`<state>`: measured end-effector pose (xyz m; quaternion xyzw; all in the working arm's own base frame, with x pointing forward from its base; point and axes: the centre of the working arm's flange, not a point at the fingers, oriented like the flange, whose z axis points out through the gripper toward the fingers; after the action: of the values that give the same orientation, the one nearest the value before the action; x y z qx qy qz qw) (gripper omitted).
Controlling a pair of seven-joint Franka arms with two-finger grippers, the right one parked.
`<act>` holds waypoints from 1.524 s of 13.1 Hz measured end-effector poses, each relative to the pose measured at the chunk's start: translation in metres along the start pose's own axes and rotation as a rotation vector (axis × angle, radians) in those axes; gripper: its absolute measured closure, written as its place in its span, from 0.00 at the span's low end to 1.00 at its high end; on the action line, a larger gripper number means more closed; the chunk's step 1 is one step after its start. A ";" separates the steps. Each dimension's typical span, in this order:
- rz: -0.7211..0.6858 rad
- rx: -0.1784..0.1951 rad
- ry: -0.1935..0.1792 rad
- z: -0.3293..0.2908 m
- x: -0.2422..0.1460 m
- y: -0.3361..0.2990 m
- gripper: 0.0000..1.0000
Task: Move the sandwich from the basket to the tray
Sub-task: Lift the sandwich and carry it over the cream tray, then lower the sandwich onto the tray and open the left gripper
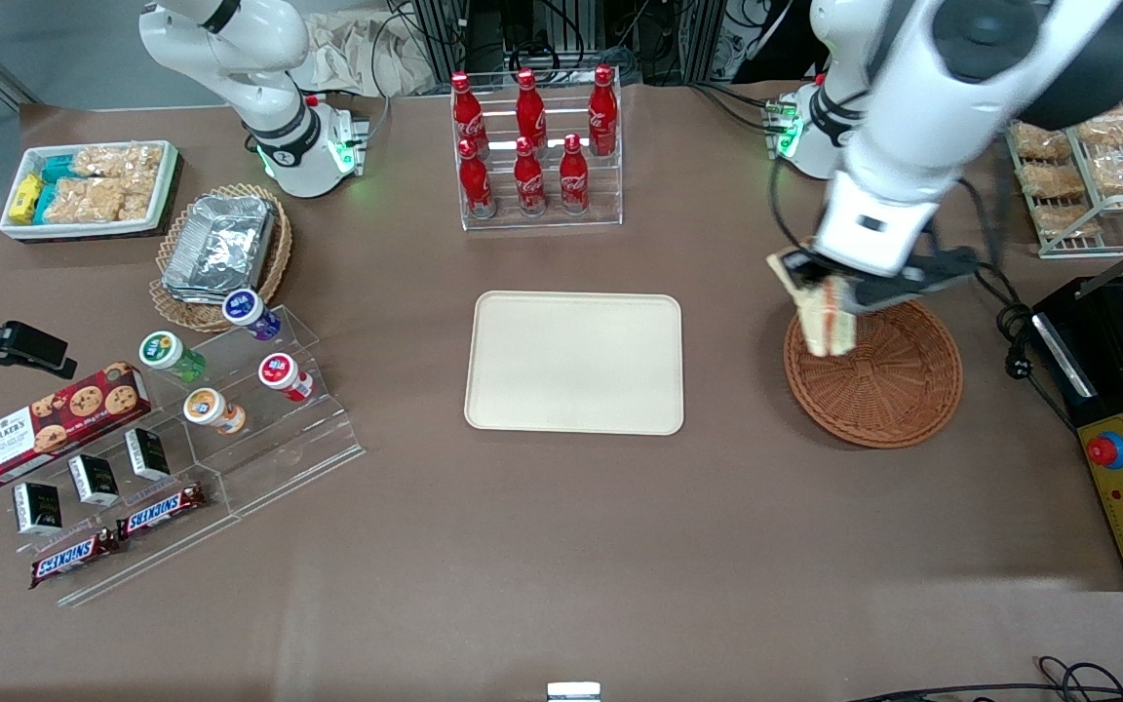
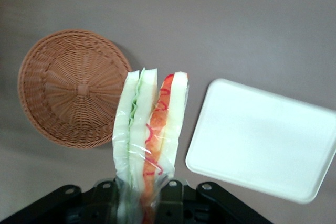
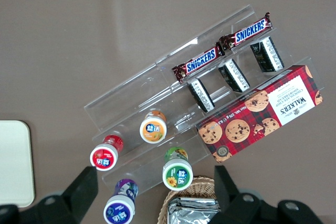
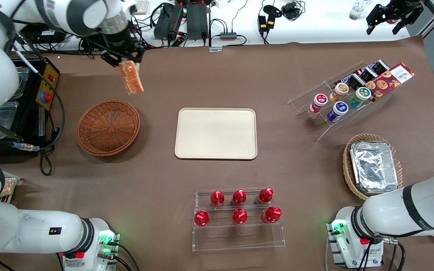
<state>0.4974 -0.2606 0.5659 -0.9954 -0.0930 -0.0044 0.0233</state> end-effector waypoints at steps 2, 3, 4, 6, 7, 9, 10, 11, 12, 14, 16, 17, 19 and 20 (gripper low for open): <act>0.090 0.023 -0.011 0.013 -0.017 0.030 0.79; 0.130 0.044 -0.018 0.025 -0.023 0.044 0.79; 0.169 0.064 -0.025 0.040 -0.027 0.058 0.79; 0.214 0.081 -0.039 0.081 -0.028 0.086 0.79; 0.230 0.090 -0.040 0.106 -0.028 0.100 0.79; 0.260 0.120 -0.032 0.158 -0.035 0.132 0.79; 0.271 0.119 -0.029 0.186 -0.039 0.147 0.79; 0.274 0.103 -0.028 0.211 -0.042 0.160 0.79; 0.270 0.087 -0.025 0.233 -0.043 0.169 0.79; 0.265 0.067 -0.027 0.268 -0.043 0.179 0.79; 0.269 0.055 -0.045 0.291 -0.046 0.182 0.79; 0.274 0.046 -0.047 0.299 -0.050 0.183 0.79; 0.282 0.025 -0.045 0.310 -0.057 0.182 0.79; 0.284 0.026 -0.048 0.314 -0.059 0.181 0.79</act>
<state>0.4748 -0.4344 0.2435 -0.9980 0.0480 0.0238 0.0344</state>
